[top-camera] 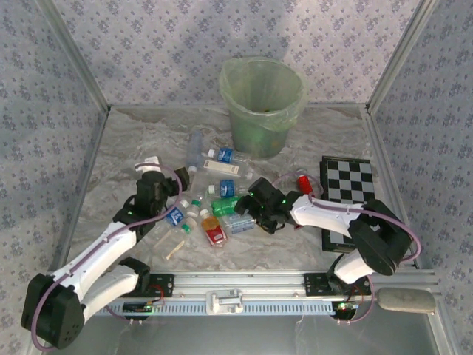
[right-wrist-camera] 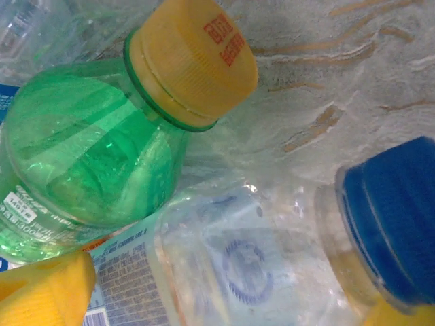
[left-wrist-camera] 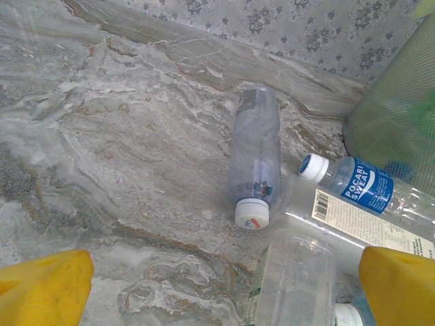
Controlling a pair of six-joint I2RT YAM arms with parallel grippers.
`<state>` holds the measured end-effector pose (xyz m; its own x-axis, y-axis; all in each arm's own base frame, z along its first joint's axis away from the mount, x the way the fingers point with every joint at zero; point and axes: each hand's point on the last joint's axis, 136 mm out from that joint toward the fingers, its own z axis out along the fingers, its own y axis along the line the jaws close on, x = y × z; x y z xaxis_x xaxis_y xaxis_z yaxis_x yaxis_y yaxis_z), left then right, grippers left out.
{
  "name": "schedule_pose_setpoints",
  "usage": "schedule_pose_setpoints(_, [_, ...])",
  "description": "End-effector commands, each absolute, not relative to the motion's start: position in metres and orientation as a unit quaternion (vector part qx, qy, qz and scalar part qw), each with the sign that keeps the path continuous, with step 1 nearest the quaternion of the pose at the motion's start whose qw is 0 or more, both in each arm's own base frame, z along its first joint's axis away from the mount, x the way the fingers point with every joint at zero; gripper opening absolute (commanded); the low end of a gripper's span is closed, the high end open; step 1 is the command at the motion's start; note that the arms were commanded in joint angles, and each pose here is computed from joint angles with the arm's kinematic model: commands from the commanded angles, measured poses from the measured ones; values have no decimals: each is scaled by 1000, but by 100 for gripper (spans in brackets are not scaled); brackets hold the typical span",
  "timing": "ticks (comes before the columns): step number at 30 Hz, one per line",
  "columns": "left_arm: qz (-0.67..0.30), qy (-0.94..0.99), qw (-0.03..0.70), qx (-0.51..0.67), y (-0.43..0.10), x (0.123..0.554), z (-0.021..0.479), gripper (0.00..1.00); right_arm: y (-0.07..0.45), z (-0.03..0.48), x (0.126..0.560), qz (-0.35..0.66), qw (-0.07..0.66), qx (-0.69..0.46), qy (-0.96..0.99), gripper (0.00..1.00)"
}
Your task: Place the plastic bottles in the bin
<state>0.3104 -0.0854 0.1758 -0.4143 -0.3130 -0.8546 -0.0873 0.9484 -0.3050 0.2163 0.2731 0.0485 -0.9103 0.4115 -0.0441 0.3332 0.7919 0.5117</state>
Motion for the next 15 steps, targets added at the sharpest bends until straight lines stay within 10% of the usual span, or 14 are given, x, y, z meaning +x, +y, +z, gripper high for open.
schedule_pose_setpoints(1, [-100,829,533,-138,-75,307,178,100,273,44,221,239,81,207,945,96])
schedule_pose_setpoints(15, [-92,828,534,-145,-69,305,179,100,276,39,240,222,107,197,949,81])
